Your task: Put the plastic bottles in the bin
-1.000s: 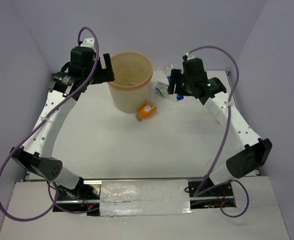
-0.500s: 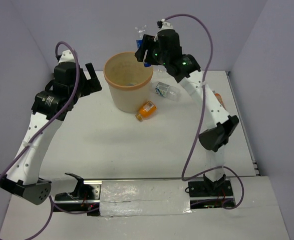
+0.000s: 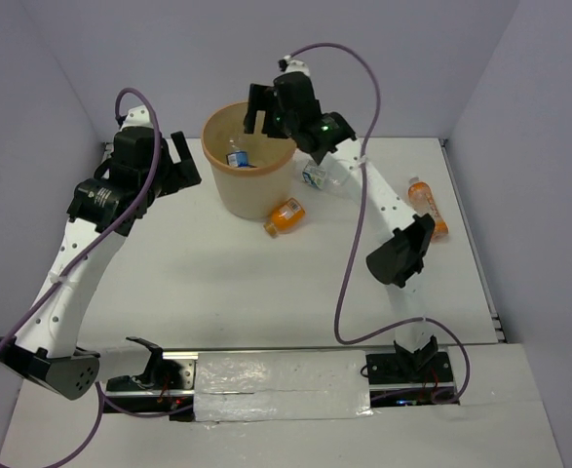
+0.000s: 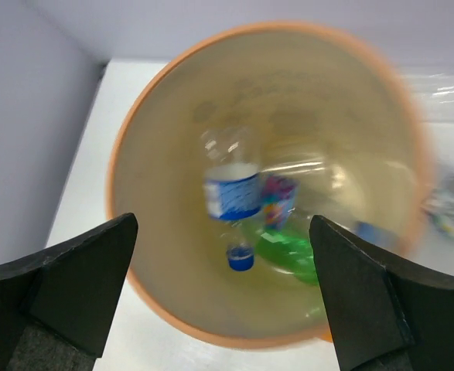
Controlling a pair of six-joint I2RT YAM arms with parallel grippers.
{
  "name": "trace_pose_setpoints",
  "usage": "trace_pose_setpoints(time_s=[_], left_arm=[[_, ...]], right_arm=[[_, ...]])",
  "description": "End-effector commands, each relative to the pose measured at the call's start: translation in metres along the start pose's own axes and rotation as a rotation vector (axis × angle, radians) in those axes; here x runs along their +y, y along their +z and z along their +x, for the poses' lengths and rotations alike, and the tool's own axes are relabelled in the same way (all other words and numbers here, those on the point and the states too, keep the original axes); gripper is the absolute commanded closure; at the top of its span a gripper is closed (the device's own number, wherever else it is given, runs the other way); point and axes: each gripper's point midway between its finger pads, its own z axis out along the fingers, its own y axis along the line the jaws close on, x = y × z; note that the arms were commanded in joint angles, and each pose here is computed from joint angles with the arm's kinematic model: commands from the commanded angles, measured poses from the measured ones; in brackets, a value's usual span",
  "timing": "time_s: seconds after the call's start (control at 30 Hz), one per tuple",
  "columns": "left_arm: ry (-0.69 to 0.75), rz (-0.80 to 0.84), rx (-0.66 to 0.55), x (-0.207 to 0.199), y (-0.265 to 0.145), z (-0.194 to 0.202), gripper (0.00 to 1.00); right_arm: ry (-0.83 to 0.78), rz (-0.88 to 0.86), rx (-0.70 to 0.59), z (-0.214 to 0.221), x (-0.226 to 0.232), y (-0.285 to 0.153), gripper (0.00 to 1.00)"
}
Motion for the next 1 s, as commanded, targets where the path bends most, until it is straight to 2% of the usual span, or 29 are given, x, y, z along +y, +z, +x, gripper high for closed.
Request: trace_pose_setpoints(time_s=[0.0, 0.03, 0.1, 0.13, 0.17, 0.2, 0.23, 0.27, 0.33, 0.47, 0.73, 0.97], left_arm=[[-0.038, 0.011, -0.078, -0.001, -0.014, -0.026, 0.01], [-0.037, 0.002, -0.088, 0.000, -0.015, -0.029, 0.01], [-0.031, 0.005, -0.105, 0.000, -0.018, -0.033, 0.00], [-0.030, 0.009, -0.110, 0.000, -0.019, -0.035, 0.01], [-0.027, 0.015, -0.116, -0.001, -0.020, -0.037, 0.01], [-0.031, 0.026, -0.124, -0.004, -0.021, -0.040, 0.00], [-0.031, 0.036, -0.123, -0.006, -0.021, -0.040, 0.00], [-0.032, 0.046, -0.126, -0.007, -0.022, -0.041, 0.01], [-0.032, 0.061, -0.137, -0.010, -0.022, -0.044, 0.01], [-0.017, 0.073, -0.131, -0.014, -0.017, -0.043, 0.00], [-0.001, 0.045, -0.082, -0.013, -0.003, -0.031, 0.01], [0.041, -0.008, -0.032, -0.007, 0.018, -0.016, 0.00]], right_arm=[[0.059, 0.202, -0.223, -0.092, -0.054, -0.088, 0.00], [0.069, 0.261, -0.225, -0.093, -0.072, -0.099, 0.00], [0.098, 0.438, -0.205, -0.085, -0.137, -0.133, 0.00], [0.093, 0.513, -0.123, -0.054, -0.169, -0.133, 0.00], [0.118, 0.579, -0.144, -0.062, -0.203, -0.165, 0.00], [0.127, 0.626, -0.121, -0.052, -0.226, -0.175, 0.01], [0.126, 0.691, -0.045, -0.021, -0.255, -0.179, 0.01], [0.142, 0.745, -0.057, -0.022, -0.283, -0.204, 0.00], [0.159, 0.822, 0.027, 0.015, -0.319, -0.213, 0.00], [0.183, 0.965, 0.141, 0.053, -0.383, -0.226, 0.00], [0.080, 1.163, 0.264, 0.095, -0.447, -0.221, 0.00], [-0.065, 1.015, 0.365, 0.119, -0.459, -0.185, 0.00]])
